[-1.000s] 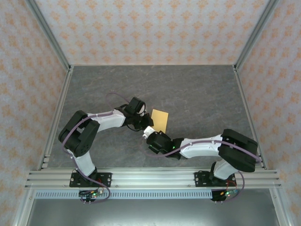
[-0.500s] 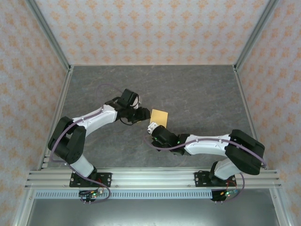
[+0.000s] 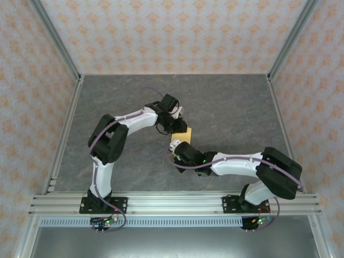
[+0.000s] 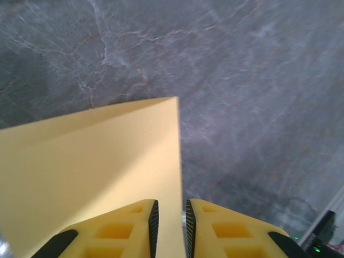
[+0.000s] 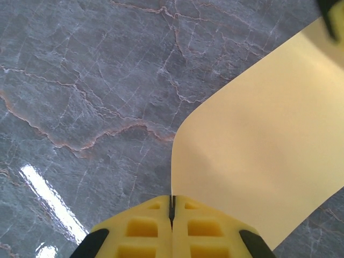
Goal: Fold a paper plane with a square sheet of paper (fold left side to right side)
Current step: Third fold the triangle at the center of the table.
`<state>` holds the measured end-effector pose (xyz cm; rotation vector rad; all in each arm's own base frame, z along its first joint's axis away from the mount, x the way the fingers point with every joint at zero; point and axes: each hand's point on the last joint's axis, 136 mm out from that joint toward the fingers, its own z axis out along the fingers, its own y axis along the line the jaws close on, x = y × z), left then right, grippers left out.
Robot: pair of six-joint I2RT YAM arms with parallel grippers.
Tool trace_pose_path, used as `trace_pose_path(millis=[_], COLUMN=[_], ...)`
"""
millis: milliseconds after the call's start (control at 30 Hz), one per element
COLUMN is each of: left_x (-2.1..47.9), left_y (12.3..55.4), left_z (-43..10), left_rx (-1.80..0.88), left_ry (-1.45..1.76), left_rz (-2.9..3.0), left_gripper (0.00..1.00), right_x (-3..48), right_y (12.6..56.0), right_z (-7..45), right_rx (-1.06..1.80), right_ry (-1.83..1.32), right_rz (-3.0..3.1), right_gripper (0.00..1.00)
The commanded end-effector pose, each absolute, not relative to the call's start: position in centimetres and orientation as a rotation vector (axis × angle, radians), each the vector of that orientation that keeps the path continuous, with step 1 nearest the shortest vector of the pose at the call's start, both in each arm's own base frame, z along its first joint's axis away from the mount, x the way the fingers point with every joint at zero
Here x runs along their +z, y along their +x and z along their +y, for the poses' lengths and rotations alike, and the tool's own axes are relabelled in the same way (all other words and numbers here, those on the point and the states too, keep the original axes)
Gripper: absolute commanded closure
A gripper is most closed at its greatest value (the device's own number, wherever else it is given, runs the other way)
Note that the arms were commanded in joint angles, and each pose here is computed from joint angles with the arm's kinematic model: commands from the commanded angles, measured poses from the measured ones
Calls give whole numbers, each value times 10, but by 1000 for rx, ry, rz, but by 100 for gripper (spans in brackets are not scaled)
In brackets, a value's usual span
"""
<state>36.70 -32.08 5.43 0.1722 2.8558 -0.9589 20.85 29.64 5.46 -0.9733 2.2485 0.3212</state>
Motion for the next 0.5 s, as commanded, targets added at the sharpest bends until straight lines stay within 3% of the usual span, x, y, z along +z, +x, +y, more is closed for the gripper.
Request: trace_pose_path(millis=[0,467], left_x=[42,4], left_y=[366,355], left_z=[-321,-314], left_rx=[-943,-854], left_ry=[203,186], left_rz=[2907,2994], left_gripper=[79,79], right_x=[51,54], right_y=[209,231], right_z=[295,275], right_rx=[358,724], right_ry=[-940,-680], right_rz=[2285,2427], right_gripper=[100,100])
